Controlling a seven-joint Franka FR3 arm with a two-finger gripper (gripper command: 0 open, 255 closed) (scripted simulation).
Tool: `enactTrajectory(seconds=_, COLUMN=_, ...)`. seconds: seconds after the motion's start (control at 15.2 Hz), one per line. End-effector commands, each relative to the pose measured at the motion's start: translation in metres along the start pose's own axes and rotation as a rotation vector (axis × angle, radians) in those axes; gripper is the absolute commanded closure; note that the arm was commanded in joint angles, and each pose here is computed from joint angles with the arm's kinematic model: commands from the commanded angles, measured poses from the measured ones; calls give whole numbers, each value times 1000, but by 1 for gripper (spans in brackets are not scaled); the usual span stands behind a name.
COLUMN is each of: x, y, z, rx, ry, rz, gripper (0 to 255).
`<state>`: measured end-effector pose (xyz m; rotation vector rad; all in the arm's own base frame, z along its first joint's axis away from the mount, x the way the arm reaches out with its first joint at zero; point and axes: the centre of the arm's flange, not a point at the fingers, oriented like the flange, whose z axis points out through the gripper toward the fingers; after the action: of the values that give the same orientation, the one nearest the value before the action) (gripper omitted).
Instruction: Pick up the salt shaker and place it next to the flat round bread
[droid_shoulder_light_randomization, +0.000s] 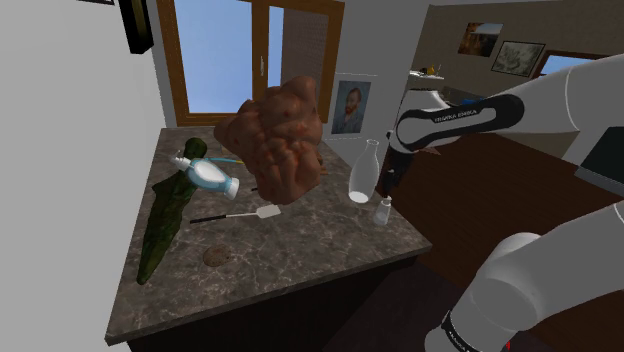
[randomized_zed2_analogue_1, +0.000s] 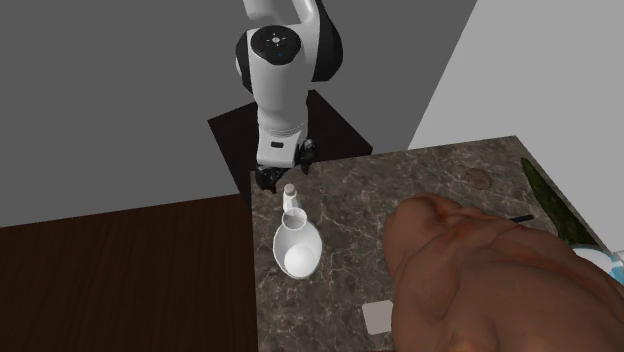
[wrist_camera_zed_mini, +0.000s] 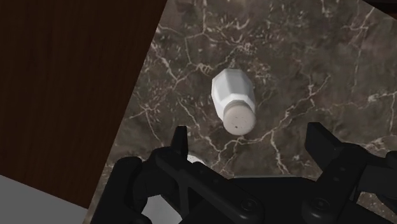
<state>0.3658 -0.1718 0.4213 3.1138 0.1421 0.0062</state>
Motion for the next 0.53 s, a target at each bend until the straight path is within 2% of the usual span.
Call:
enactTrajectory(seconds=0.0, x=2, y=1, z=10, rx=0, ry=1, rz=0, gripper=0)
enactTrajectory(seconds=0.26, x=2, y=1, z=34, rx=0, ry=1, rz=0, gripper=0)
enactTrajectory(seconds=0.46, x=2, y=1, z=34, rx=0, ry=1, rz=0, gripper=0)
